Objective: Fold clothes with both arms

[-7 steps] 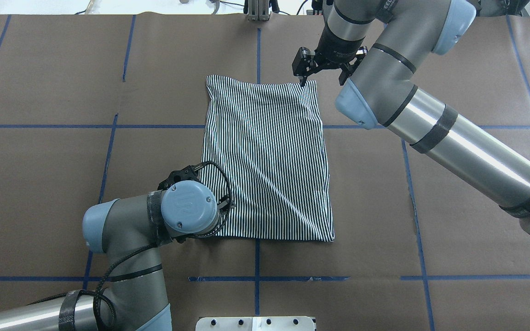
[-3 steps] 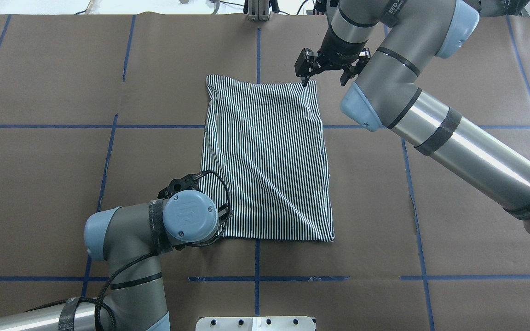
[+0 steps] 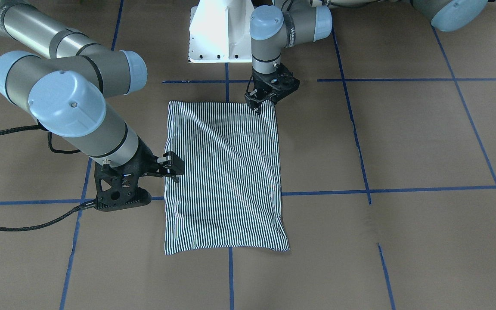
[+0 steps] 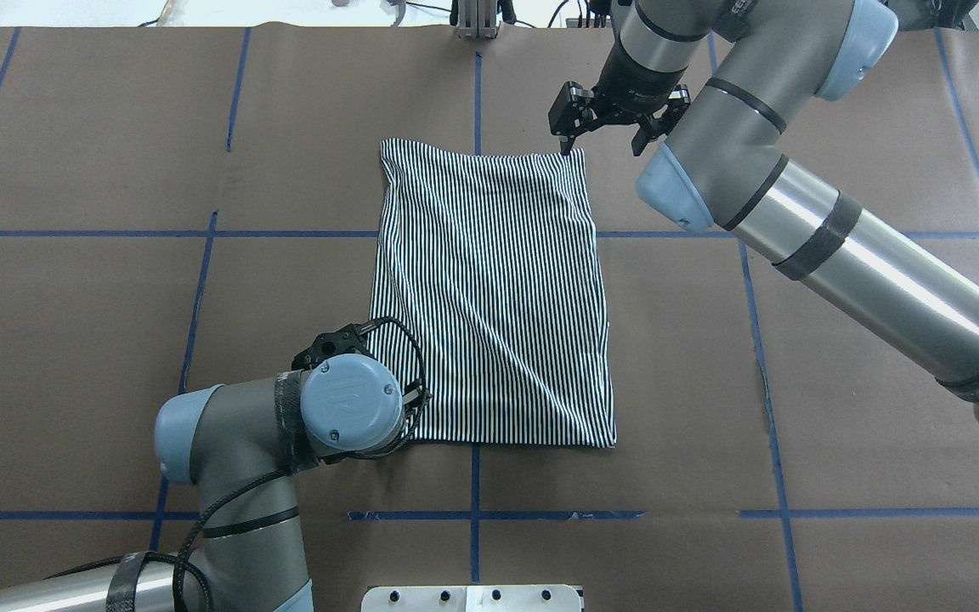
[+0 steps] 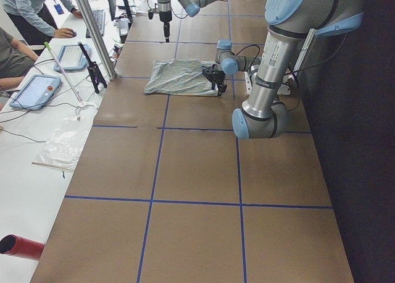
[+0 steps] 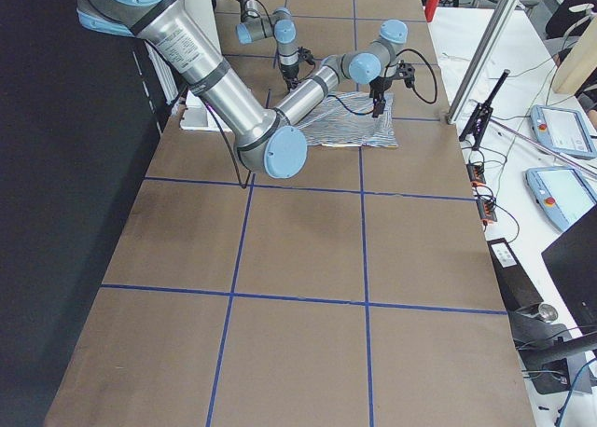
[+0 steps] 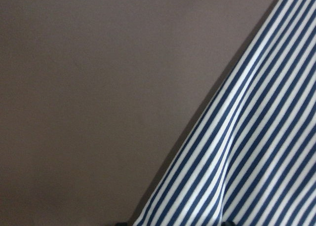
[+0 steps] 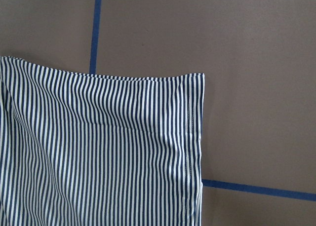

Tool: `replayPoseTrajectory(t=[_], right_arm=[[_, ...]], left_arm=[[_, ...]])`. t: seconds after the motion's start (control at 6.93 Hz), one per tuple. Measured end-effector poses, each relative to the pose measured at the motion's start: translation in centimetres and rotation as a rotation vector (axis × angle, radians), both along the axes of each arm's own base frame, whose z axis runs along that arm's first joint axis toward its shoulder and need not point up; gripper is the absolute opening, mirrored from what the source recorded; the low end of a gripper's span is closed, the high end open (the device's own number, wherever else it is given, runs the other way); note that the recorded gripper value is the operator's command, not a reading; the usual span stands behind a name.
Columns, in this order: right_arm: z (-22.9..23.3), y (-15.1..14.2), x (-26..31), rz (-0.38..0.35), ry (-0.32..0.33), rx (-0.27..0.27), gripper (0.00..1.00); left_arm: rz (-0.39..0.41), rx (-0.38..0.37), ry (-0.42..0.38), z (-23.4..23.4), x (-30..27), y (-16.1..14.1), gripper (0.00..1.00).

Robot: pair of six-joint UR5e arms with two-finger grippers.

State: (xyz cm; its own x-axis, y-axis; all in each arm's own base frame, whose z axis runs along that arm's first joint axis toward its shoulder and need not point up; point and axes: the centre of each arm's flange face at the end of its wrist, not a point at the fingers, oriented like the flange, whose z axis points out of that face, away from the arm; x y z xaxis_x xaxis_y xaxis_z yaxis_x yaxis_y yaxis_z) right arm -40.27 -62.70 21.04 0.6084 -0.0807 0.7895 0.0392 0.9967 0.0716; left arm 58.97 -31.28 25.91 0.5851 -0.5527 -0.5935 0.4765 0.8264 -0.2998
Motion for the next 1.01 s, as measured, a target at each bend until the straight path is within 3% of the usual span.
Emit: replayPoseTrajectory(t=[0.14,0.29,0.58,1.01], right_arm=[[0.01,-0.02,0.04,0.0,0.0,-0.001,1.0],[0.02,-0.02,0.04,0.0,0.0,-0.002,1.0],[0.08,-0.03,0.05,0.001,0.002,-0.003,1.0],[0.48,-0.01,0.08,0.001,0.004,-0.004,1.0]], left_arm=[[0.0,0.0,0.001,-0.03,-0.03,-0.03,0.55],[-0.001,-0.001,0.001,-0.05,-0.05,-0.04,0.28],[-0.005,0.0,0.002,-0.07,-0.11,-0.07,0.0],[-0.004,0.011,0.006,-0.35,-0.35,-0.12,0.0]])
